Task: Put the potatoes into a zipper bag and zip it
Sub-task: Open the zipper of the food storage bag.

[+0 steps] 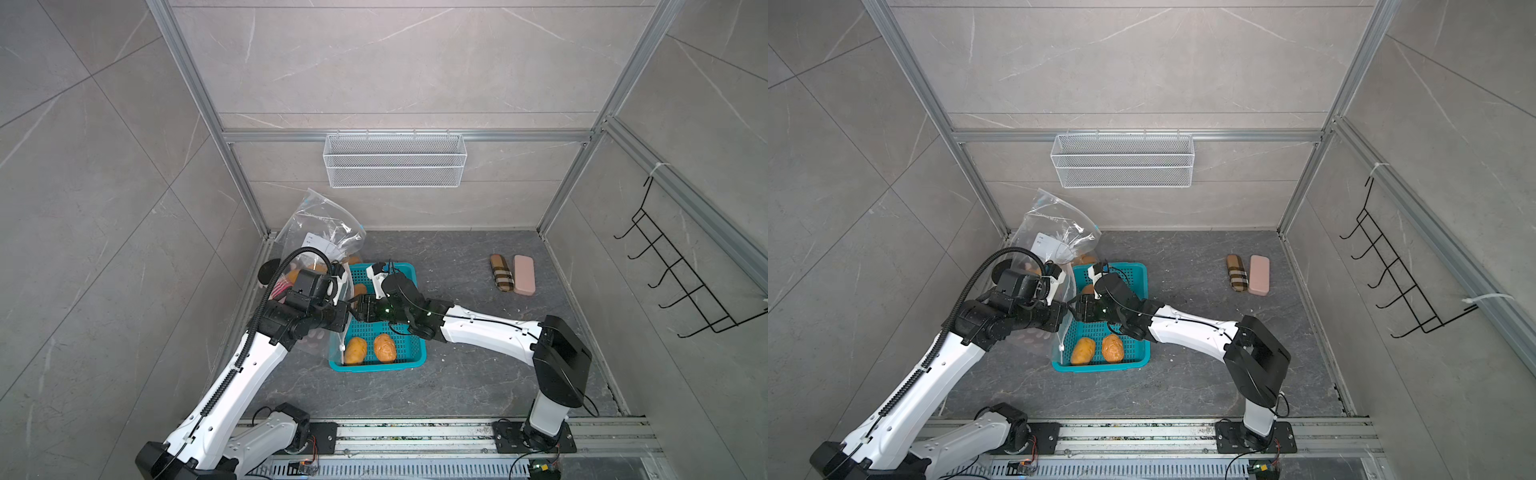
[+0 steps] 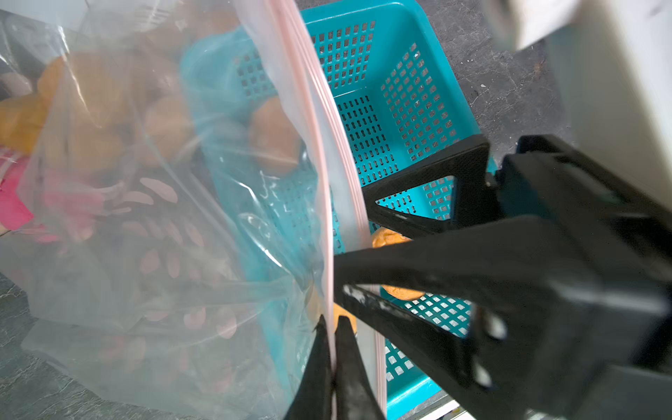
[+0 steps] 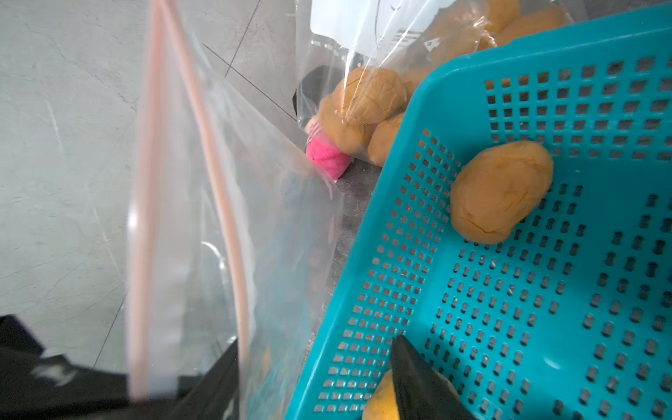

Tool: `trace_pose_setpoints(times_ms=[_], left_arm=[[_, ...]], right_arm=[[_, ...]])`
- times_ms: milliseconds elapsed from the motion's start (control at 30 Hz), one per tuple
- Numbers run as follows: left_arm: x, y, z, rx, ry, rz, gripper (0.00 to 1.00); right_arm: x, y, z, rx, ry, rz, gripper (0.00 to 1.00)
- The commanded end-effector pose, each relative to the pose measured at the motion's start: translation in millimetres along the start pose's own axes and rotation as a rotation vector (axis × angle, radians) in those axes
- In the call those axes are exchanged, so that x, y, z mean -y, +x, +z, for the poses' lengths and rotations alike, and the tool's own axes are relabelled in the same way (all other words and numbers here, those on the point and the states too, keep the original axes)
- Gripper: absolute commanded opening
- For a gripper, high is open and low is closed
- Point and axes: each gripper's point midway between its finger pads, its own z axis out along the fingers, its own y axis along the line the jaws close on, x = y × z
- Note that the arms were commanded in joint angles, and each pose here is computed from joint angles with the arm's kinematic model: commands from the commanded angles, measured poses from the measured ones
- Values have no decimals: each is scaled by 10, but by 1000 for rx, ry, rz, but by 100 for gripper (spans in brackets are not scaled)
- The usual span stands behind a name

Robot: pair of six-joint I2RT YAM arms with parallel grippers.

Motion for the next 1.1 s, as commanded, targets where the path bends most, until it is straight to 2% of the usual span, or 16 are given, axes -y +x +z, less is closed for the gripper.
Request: trace_pose_setpoints(times_ms=[0,100,367,533,767,900,1067], left_arm=[[-13,-179,-217,81,-16,-14,0],[-71,-192,-314,113,-50,-13,0],[-401,-241,-661,248,-244,-20,0],[-364,-276,-697,331,-217,-4,0],[-418,-206,-547,343,-238,21,0],[-485,-128,-458,339,-268,17,0],[-514,-65,-388,321,-280,27,0]], right_arm=[[99,46,74,-14,63,-15,60],[160,79,92,-42,114,-18,58],[244,175,89,-74,192,-46,58],[173,200,120,-86,189,-66,59],[-80,165,106,-95,94,-135,62],[-388,42,-66,-44,-36,-201,67],[-548,-130,-312,31,-78,-300,72]])
